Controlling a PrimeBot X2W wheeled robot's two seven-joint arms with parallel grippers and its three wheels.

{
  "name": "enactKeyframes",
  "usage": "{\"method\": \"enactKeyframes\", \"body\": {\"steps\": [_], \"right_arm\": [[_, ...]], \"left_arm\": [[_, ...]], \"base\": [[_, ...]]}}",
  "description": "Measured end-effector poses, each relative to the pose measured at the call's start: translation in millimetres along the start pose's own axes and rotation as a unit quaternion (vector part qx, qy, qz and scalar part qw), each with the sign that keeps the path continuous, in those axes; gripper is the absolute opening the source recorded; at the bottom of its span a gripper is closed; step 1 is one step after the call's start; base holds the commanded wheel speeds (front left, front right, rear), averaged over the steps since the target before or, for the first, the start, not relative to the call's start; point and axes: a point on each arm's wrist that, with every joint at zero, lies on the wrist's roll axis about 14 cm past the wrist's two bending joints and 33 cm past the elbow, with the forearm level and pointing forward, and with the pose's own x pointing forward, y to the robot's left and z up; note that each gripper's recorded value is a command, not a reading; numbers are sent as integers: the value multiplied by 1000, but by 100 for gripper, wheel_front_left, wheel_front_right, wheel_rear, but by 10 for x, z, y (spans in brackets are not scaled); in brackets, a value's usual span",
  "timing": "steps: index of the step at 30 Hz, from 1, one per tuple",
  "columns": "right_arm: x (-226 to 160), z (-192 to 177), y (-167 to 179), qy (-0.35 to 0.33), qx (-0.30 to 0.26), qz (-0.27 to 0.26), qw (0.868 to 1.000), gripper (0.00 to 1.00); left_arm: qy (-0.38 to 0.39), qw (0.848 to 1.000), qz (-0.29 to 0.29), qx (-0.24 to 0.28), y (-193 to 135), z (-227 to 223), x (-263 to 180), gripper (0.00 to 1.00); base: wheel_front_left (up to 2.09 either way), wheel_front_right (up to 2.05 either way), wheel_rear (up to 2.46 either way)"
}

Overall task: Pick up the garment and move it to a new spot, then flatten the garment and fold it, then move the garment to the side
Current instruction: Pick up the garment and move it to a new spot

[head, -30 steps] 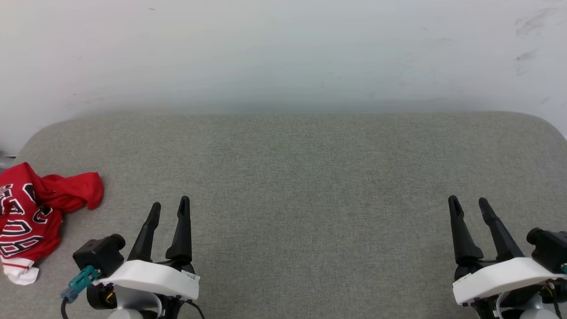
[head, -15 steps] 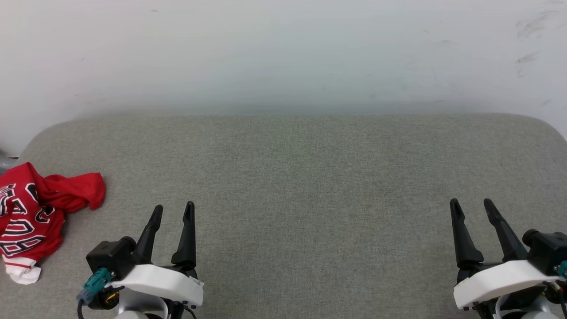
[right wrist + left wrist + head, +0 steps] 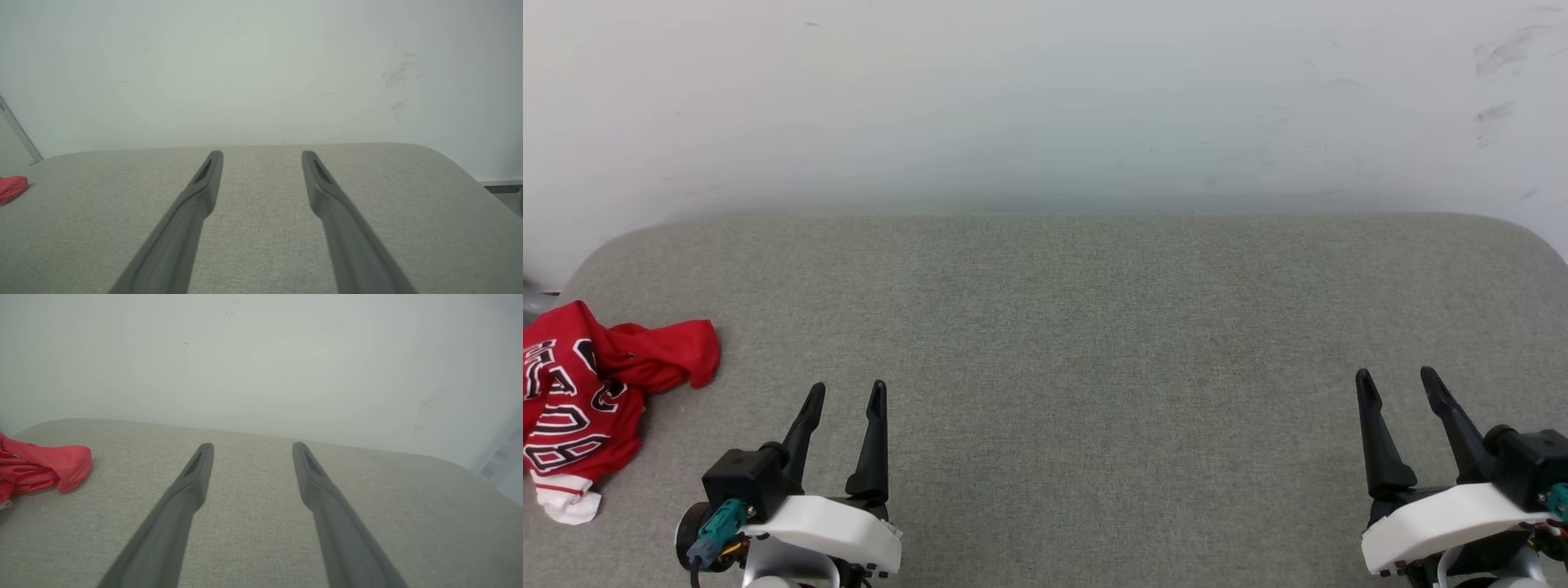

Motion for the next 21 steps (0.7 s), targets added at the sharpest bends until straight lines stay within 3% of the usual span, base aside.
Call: {"method": "enactKeyframes", "body": {"steps": [21], "right_arm": [[17, 2, 25, 0, -49, 6, 999, 100]], "left_arm": [[0, 998, -2, 68, 50, -30, -20, 100]], "base": [[0, 0, 0]]}}
